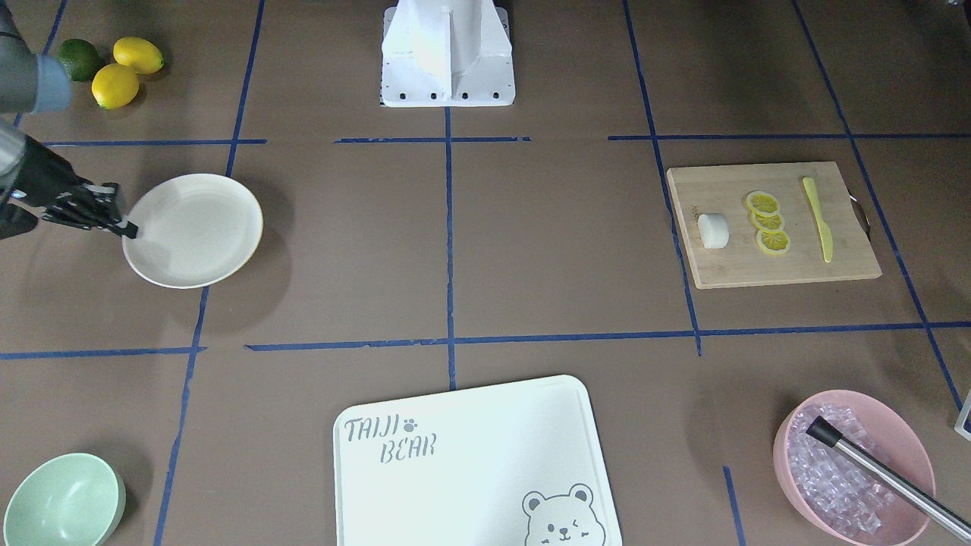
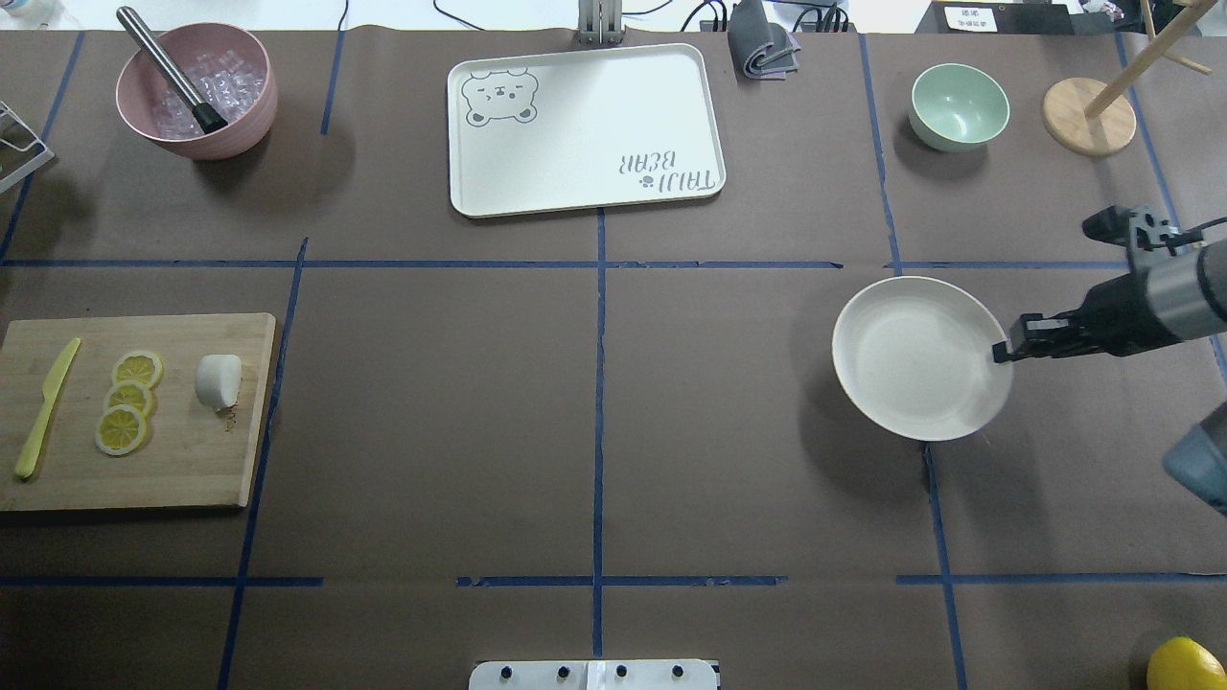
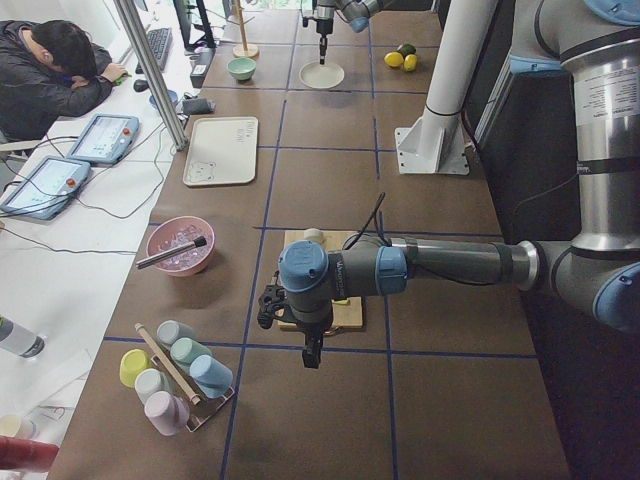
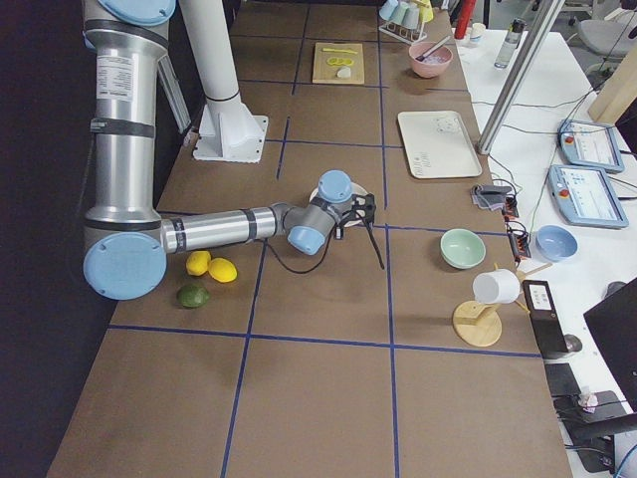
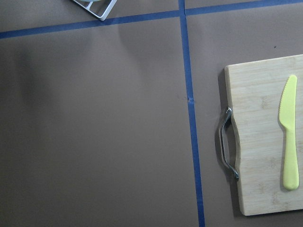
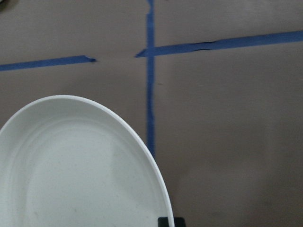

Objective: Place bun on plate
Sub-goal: 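Slide the white plate with the right gripper toward the table center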

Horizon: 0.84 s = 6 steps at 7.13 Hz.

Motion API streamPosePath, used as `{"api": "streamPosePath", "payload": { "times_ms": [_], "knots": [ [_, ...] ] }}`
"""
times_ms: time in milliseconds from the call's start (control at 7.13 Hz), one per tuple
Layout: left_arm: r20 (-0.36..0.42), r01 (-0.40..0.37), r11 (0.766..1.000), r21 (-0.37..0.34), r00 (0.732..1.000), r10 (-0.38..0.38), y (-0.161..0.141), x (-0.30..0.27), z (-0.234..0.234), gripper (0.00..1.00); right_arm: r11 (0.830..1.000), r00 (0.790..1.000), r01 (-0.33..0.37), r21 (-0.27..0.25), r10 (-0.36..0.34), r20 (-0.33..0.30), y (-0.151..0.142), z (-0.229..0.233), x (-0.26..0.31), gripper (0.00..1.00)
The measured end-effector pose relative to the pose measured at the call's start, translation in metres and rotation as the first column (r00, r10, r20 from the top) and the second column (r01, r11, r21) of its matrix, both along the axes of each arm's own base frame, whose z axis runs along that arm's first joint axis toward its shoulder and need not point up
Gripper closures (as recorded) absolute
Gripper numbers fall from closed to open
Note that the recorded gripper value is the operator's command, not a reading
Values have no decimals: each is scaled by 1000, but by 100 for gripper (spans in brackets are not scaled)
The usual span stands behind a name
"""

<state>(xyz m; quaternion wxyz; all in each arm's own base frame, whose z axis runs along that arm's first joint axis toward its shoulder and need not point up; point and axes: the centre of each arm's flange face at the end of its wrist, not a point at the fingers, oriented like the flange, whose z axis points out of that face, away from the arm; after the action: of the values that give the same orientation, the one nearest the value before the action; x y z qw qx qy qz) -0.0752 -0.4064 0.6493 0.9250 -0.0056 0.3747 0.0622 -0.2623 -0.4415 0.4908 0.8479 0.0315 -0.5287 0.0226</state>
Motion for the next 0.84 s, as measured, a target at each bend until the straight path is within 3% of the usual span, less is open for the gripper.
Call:
{"api": "streamPosePath", "payload": {
  "times_ms": [280, 701, 841],
  "knots": [
    [0, -1, 1000, 1, 1000, 1, 0, 0, 0, 0, 997, 999, -37, -63, 35, -26, -18, -82, -95, 100],
    [0, 0, 1000, 2, 1000, 0, -1, 0, 0, 0, 983, 990, -123, -139, 113, -81, -8, -194, -242, 98],
    [0, -1, 1000, 3, 1000, 1, -1, 0, 0, 0, 978, 988, -138, -153, 126, -88, -3, -212, -269, 62]
  ]
}}
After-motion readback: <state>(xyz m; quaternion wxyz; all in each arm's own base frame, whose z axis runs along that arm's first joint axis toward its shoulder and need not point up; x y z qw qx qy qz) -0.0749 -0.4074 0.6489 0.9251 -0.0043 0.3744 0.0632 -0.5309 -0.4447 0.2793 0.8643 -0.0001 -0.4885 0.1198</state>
